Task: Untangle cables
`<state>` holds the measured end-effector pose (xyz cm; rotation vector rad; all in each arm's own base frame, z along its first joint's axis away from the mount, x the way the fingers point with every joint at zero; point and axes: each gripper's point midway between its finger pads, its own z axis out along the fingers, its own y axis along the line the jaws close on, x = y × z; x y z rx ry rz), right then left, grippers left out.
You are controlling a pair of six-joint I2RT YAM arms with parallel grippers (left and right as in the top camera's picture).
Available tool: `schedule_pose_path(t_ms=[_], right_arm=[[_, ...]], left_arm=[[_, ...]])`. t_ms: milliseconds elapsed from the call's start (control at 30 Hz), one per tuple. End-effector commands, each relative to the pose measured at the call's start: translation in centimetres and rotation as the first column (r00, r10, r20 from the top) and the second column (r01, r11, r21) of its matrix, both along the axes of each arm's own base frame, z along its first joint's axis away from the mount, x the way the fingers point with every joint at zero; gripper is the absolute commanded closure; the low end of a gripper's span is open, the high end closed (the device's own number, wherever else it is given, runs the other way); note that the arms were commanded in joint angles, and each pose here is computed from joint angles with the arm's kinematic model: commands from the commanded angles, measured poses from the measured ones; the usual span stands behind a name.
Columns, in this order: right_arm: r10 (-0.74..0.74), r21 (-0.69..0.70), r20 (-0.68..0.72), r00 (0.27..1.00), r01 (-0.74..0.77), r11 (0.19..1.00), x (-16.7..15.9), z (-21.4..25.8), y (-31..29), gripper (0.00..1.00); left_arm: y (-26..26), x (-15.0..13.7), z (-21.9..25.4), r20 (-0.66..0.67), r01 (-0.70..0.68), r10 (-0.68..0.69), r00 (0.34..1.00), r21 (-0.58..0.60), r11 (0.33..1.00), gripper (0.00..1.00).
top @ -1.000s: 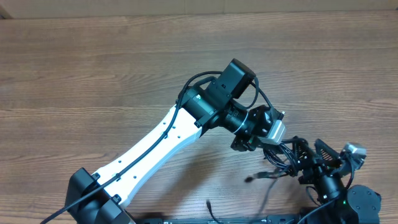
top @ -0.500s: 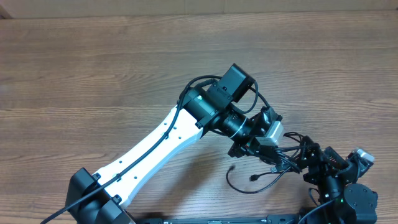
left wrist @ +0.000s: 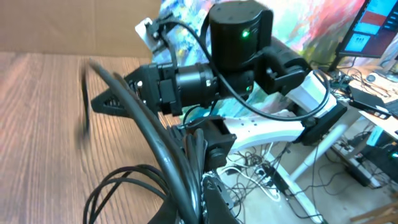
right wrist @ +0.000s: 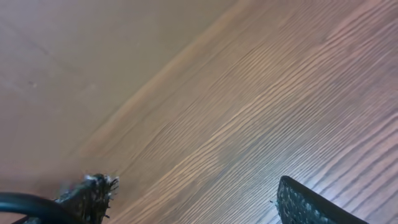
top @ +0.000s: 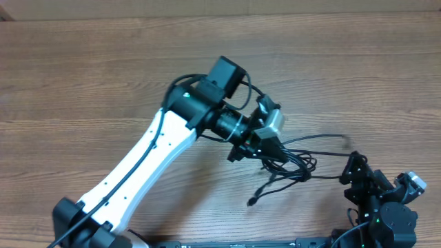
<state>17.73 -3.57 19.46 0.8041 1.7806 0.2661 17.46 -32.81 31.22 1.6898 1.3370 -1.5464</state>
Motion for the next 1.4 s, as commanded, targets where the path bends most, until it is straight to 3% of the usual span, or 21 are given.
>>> schedule_pose_path(t_ms=[0, 267, 400, 667, 900, 1033, 1167, 1367], right_arm=[[-0.108, -0.013, -0.002, 0.994, 0.108, 0.994, -0.5, -0.1, -1.8, 0.16], [-0.107, -0.016, -0.007, 0.994, 0.107, 0.994, -0.5, -0.2, -1.8, 0.12], [-0.181, -0.050, -0.032, 0.983, 0.179, 0.983, -1.2, -0.7, -3.1, 0.12], [-0.224, -0.071, -0.041, 0.974, 0.221, 0.973, -1.6, -0.8, -3.8, 0.12], [-0.215, -0.065, -0.039, 0.976, 0.213, 0.975, -1.5, -0.8, -3.6, 0.06], [-0.095, -0.014, -0.003, 0.995, 0.095, 0.995, -0.4, -0.1, -1.6, 0.00], [0.187, -0.093, 0.058, 0.981, -0.181, 0.979, 1.1, 1.8, 2.4, 0.00], [0.553, -0.266, 0.097, 0.827, -0.514, 0.815, 1.0, 3.8, 8.2, 0.00]], left_arm=[[0.8, -1.0, 2.9, 0.029, 0.021, -0.018, 0.999, -0.087, 0.996, 0.96], [0.6, -0.1, 1.9, 0.082, -0.016, 0.019, 0.996, -0.044, 0.999, 0.96], [0.8, 0.3, 1.8, 0.057, -0.039, 0.040, 0.998, -0.022, 0.999, 0.96], [3.7, 3.8, -1.5, 0.029, -0.227, 0.226, 0.974, 0.197, 0.954, 0.96], [4.4, 4.2, -3.0, 0.102, -0.253, 0.234, 0.967, 0.255, 0.933, 0.96], [4.1, 4.1, -2.6, 0.172, -0.214, 0.182, 0.968, 0.192, 0.958, 0.96], [3.6, 4.3, -1.7, 0.295, -0.157, 0.127, 0.947, 0.079, 0.984, 0.96], [2.8, 4.7, -0.1, 0.452, -0.064, 0.091, 0.887, -0.076, 0.995, 0.96]])
